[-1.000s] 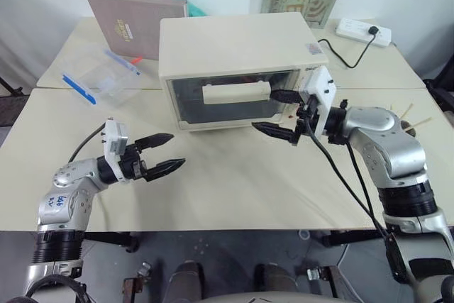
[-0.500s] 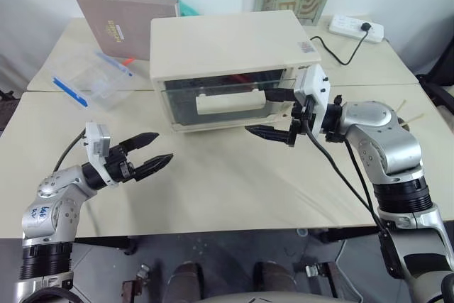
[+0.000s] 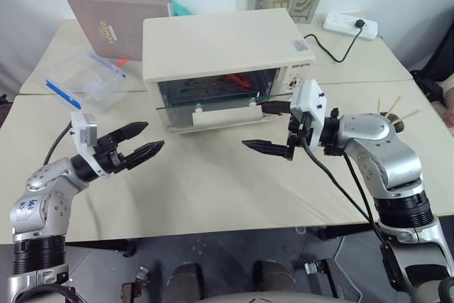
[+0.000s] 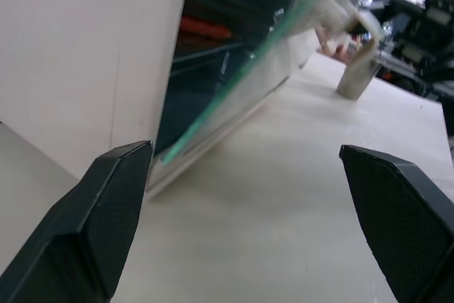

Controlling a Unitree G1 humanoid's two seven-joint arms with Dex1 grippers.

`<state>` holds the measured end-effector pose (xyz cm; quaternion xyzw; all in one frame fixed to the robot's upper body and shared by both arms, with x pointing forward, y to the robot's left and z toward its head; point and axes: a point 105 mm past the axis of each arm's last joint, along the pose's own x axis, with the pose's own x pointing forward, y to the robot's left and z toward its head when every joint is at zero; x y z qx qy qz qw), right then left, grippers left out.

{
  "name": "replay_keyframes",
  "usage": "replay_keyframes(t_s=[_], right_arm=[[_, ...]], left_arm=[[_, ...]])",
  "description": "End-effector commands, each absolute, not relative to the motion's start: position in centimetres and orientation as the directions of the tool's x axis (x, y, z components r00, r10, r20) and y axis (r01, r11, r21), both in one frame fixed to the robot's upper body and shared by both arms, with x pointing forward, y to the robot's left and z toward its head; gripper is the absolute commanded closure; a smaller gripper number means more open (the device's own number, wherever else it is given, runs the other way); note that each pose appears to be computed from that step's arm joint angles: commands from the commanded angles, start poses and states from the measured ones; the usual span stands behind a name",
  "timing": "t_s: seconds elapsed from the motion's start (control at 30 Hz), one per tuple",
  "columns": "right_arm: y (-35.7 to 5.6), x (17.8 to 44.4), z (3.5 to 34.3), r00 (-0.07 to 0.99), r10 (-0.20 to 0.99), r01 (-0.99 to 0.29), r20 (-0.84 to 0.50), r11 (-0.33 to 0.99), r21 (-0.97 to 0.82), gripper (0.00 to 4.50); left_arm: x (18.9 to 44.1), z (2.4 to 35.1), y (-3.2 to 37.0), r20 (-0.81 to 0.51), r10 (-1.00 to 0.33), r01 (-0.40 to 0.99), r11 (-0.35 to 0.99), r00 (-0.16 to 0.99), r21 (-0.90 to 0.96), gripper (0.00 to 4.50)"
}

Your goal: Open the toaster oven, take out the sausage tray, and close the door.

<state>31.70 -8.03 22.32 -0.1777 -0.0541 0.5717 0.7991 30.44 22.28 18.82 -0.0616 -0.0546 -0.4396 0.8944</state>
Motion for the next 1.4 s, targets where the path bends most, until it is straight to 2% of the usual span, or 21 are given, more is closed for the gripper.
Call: replay_keyframes(t_s=[0.03, 0.37, 0.4, 0.67, 0.93, 1.13, 1.23, 1.4], right_arm=[[-6.7, 30.4, 22.3, 0.275, 0.954, -0.905, -0.116, 0.217, -0.366, 0.00], [-6.4, 30.2, 21.4, 0.258, 0.957, -0.913, -0.135, 0.196, -0.358, 0.00], [-6.3, 30.2, 21.3, 0.258, 0.957, -0.913, -0.135, 0.195, -0.358, 0.00], [-5.8, 29.6, 20.6, 0.241, 0.960, -0.922, -0.143, 0.180, -0.343, 0.00], [-5.4, 28.8, 19.5, 0.245, 0.958, -0.928, -0.152, 0.186, -0.323, 0.00], [-5.3, 28.5, 19.3, 0.260, 0.953, -0.928, -0.152, 0.204, -0.312, 0.00], [-5.6, 28.2, 18.9, 0.276, 0.946, -0.932, -0.169, 0.220, -0.289, 0.00], [-6.4, 27.6, 17.7, 0.305, 0.927, -0.935, -0.220, 0.247, -0.254, 0.00]], left_arm=[[29.7, 20.8, 23.3, 0.225, -0.772, 0.801, 0.595, 0.594, -0.070, 1.18], [29.3, 21.5, 25.0, 0.201, -0.783, 0.808, 0.580, 0.588, -0.103, 4.34], [29.4, 21.5, 24.9, 0.202, -0.784, 0.809, 0.578, 0.587, -0.105, 4.44], [30.6, 21.5, 22.5, 0.201, -0.837, 0.861, 0.493, 0.509, -0.127, 4.44], [32.6, 21.3, 21.0, 0.219, -0.846, 0.874, 0.473, 0.486, -0.109, 4.44], [33.0, 20.2, 20.1, 0.181, -0.877, 0.895, 0.428, 0.445, -0.128, 4.44], [33.1, 19.1, 19.4, 0.127, -0.902, 0.908, 0.395, 0.413, -0.141, 4.44], [32.9, 18.8, 19.2, 0.114, -0.913, 0.917, 0.375, 0.391, -0.138, 4.44]])
